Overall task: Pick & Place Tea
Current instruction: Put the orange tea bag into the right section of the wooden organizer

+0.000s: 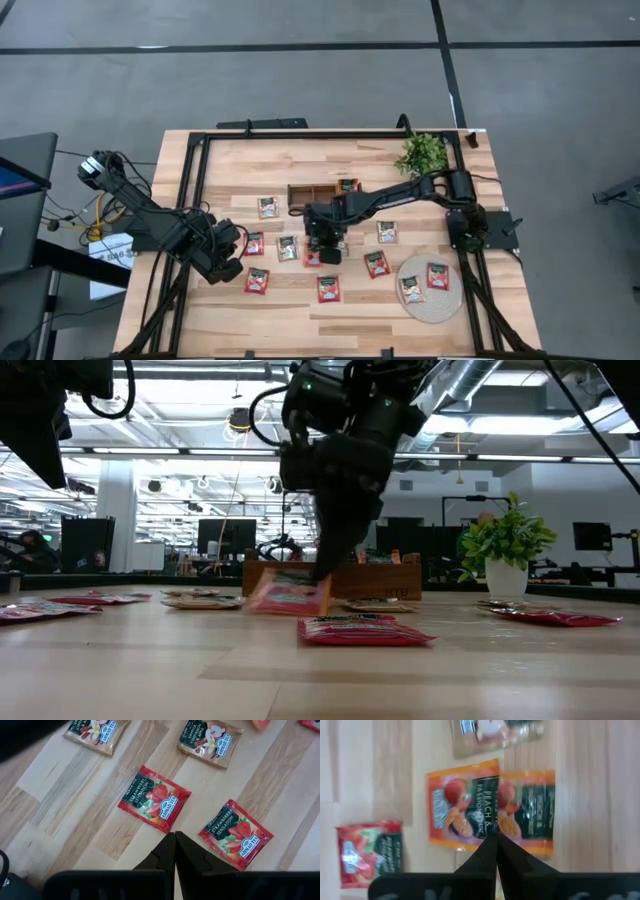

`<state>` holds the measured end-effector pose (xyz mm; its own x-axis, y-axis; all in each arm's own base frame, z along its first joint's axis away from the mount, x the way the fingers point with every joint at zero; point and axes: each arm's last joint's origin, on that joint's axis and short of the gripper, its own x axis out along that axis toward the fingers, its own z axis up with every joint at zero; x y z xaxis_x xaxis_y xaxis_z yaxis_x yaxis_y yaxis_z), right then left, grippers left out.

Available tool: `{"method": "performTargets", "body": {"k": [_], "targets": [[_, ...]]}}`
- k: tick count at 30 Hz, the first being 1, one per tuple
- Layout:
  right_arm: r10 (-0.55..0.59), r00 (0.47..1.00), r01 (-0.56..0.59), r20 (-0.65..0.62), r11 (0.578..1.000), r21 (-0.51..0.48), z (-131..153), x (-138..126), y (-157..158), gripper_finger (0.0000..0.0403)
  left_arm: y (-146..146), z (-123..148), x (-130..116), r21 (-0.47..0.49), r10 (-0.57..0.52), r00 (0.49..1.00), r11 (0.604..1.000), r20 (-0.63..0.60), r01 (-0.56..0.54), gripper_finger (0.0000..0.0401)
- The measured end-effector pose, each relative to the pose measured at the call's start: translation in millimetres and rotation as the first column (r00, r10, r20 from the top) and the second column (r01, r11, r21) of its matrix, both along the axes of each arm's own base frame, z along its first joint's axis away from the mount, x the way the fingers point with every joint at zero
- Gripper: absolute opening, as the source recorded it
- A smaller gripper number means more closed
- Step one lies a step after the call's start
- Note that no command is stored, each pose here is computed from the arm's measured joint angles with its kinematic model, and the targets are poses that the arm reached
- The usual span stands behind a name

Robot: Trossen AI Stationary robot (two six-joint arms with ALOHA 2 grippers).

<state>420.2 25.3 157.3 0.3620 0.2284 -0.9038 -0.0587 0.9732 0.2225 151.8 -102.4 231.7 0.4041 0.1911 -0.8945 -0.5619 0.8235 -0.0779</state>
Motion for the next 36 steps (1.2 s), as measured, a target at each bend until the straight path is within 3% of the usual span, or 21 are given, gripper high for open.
{"method": "performTargets", "body": {"k": [10,21,25,36], "targets": [[0.048,0.999,-0.047,0.011,0.998,-0.040,56,-5,-1,0.0000,0,0,1,-0.001,0.001,1.000,1.000,0.009,-0.001,0.0000],[-0.015,0.997,-0.015,-0.078,0.928,-0.373,130,-51,-31,0.0000,-1,0,2,0.005,0.004,1.000,1.000,0.028,-0.004,0.0000],[-0.051,0.990,-0.013,-0.135,0.901,-0.435,134,-61,-53,0.0000,-1,1,2,0.009,0.005,0.999,1.000,0.035,-0.006,0.0000],[-0.115,0.968,0.007,-0.225,0.901,-0.433,111,-66,-101,0.0000,-2,1,4,-0.003,0.008,0.998,1.000,0.058,-0.008,0.0000]]}}
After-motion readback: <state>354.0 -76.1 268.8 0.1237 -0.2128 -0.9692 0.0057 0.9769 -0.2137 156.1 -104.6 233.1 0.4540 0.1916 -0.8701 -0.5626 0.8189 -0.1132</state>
